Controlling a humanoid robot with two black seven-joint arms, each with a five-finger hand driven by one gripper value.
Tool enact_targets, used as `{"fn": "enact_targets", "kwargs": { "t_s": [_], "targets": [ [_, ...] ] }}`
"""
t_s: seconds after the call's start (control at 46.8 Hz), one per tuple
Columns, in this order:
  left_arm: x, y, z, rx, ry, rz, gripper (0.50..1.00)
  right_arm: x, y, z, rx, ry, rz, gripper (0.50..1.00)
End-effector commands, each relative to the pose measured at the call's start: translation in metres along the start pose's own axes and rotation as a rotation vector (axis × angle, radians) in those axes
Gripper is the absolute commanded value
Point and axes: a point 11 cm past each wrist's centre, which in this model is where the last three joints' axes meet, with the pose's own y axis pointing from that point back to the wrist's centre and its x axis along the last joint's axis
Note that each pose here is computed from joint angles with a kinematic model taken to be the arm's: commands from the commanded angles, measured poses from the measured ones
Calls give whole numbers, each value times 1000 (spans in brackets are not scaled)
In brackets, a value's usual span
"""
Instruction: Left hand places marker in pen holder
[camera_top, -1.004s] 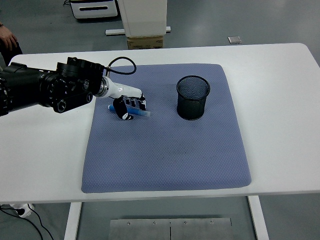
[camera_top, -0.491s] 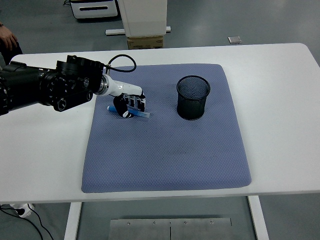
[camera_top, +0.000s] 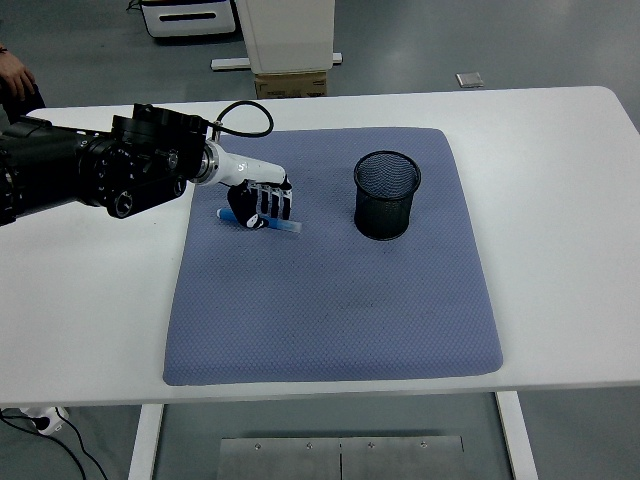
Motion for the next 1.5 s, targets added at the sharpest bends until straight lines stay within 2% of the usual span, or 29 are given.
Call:
{"fn": "enact_targets", "kwargs": {
  "t_s": [0.0, 0.556, 0.641, 0.791, 0.919, 1.474],
  "targets": [
    [-1, 0, 0, -1, 1, -2, 616, 0, 0, 0, 0, 0, 0, 1000],
    [-8, -6, 6, -12, -3, -17, 613, 0, 0, 0, 0, 0, 0, 1000],
    [-8, -6, 6, -12, -3, -17, 602, 0, 0, 0, 0, 0, 0, 1000],
    [-8, -6, 6, -13, -5, -20, 534, 0, 0, 0, 0, 0, 0, 1000],
    [-9, -6, 6, -13, -4, -21, 500, 0, 0, 0, 0, 0, 0, 1000],
    [0, -2, 5, -10, -6, -6, 500, 0, 0, 0, 0, 0, 0, 1000]
  ]
}}
